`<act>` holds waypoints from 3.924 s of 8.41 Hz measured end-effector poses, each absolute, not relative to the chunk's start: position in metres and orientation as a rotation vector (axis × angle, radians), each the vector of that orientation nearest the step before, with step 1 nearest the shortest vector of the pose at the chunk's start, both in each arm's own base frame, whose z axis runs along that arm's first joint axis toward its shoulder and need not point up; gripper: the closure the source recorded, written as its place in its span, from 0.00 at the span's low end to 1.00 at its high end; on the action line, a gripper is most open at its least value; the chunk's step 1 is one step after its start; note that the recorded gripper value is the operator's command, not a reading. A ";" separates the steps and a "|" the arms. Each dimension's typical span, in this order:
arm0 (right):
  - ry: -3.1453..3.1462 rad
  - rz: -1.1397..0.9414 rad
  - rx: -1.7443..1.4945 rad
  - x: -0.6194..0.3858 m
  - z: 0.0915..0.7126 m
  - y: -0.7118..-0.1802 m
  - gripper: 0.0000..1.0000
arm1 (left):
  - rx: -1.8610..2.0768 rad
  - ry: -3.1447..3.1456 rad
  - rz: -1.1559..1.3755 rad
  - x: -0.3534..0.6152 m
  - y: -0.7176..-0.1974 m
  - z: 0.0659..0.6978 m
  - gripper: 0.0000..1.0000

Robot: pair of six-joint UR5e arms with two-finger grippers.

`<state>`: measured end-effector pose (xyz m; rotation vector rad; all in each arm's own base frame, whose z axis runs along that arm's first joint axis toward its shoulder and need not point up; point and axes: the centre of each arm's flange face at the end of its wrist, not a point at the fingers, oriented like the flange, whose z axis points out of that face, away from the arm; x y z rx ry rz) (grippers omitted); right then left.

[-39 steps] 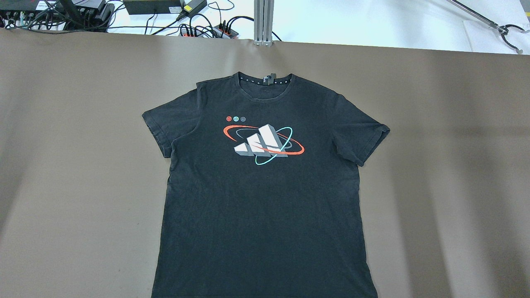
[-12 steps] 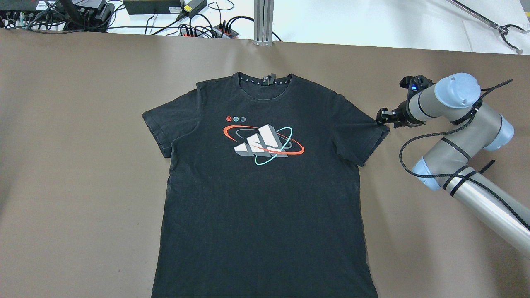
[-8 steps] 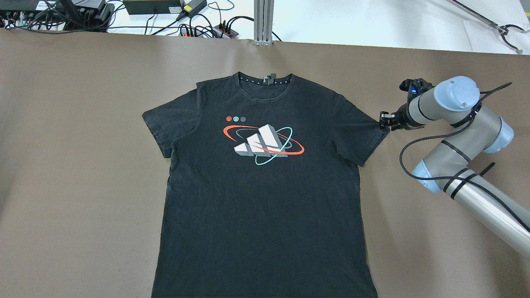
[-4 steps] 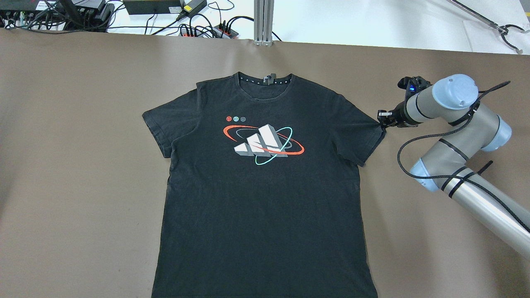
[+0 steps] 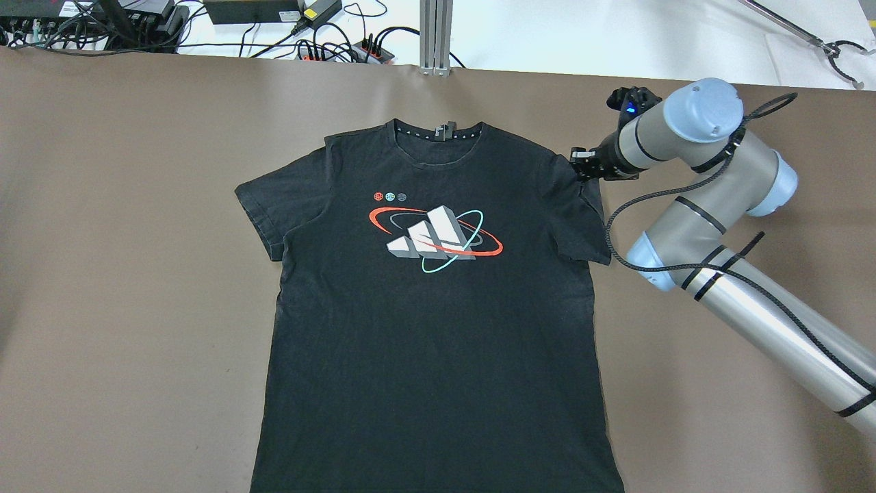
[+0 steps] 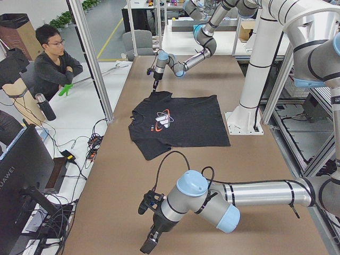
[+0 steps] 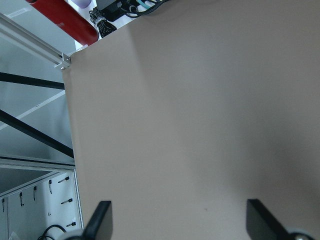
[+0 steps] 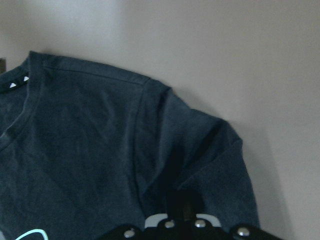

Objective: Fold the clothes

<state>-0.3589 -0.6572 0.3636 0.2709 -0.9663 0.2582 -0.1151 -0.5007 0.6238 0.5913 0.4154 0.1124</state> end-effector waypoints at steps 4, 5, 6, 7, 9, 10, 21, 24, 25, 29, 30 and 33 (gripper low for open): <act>-0.986 0.297 0.264 -0.432 0.314 -0.635 1.00 | 0.588 0.414 0.111 -0.115 -0.501 0.626 0.06; -0.977 0.303 0.271 -0.439 0.313 -0.632 1.00 | 0.588 0.415 0.111 -0.115 -0.501 0.626 0.06; -0.969 0.306 0.272 -0.444 0.315 -0.631 1.00 | 0.588 0.416 0.112 -0.115 -0.501 0.626 0.06; -0.960 0.309 0.273 -0.449 0.318 -0.630 1.00 | 0.588 0.416 0.112 -0.115 -0.501 0.626 0.06; -0.952 0.342 0.278 -0.464 0.315 -0.625 1.00 | 0.588 0.417 0.112 -0.115 -0.500 0.626 0.06; -0.954 0.359 0.277 -0.469 0.312 -0.623 1.00 | 0.588 0.417 0.112 -0.115 -0.500 0.626 0.06; -0.962 0.388 0.308 -0.439 0.348 -0.559 0.05 | 0.582 0.437 0.097 -0.101 -0.504 0.622 0.06; -0.977 0.362 0.261 -0.447 0.369 -0.508 0.05 | 0.586 0.431 0.097 -0.102 -0.506 0.620 0.06; -0.978 0.364 0.247 -0.441 0.375 -0.496 0.05 | 0.587 0.431 0.096 -0.102 -0.507 0.619 0.06; -0.954 0.367 0.207 -0.412 0.334 -0.456 0.05 | 0.556 0.546 0.022 -0.038 -0.556 0.587 0.22; -0.953 0.367 0.216 -0.409 0.327 -0.458 0.05 | 0.522 0.611 -0.009 0.010 -0.587 0.570 0.29; -0.964 0.381 0.245 -0.397 0.312 -0.473 0.05 | 0.354 0.818 -0.065 0.136 -0.659 0.526 0.50</act>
